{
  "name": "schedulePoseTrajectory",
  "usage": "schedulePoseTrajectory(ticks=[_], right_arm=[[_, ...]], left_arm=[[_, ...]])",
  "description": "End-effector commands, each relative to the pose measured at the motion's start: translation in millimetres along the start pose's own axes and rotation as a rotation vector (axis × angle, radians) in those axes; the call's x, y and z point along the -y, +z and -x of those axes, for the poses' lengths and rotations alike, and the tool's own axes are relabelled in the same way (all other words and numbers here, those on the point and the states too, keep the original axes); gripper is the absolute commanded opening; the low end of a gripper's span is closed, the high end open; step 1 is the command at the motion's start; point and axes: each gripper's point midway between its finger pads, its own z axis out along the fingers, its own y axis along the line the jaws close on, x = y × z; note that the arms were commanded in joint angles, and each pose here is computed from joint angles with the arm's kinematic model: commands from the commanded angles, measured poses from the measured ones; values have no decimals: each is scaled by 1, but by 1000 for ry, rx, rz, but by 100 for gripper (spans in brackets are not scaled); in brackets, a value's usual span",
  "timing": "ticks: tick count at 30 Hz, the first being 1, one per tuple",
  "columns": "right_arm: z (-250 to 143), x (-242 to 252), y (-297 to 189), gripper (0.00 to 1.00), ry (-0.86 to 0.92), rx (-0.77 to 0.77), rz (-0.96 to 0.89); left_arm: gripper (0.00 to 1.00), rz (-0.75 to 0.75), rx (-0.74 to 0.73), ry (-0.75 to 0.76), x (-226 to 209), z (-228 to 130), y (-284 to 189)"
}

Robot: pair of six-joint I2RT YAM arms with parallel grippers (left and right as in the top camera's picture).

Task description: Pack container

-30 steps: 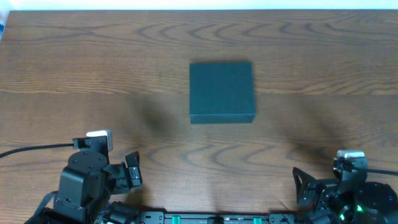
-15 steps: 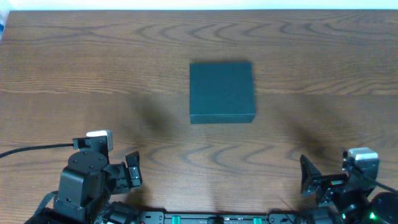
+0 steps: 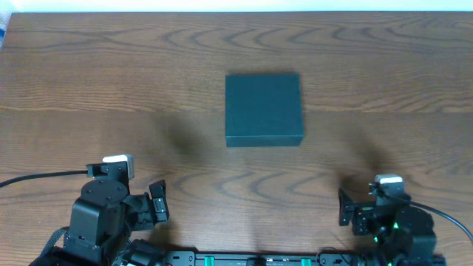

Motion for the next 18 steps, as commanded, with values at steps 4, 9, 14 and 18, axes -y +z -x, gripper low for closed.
schedulePoseTrajectory(ticks=[4,9,14,18], right_arm=[[-35,2,12,99,13,-113,0],[-39,2,12,99,14,-126,-2],[-32,2,9,99,10,-72,1],[-29,1,7,99,7,-42,3]], left_arm=[[95,-6,-12,18,1,-3,2],[95,-6,-12,18,1,-3,2],[95,-7,-12,18,1,-3,2],[95,-6,-12,18,1,-3,2]])
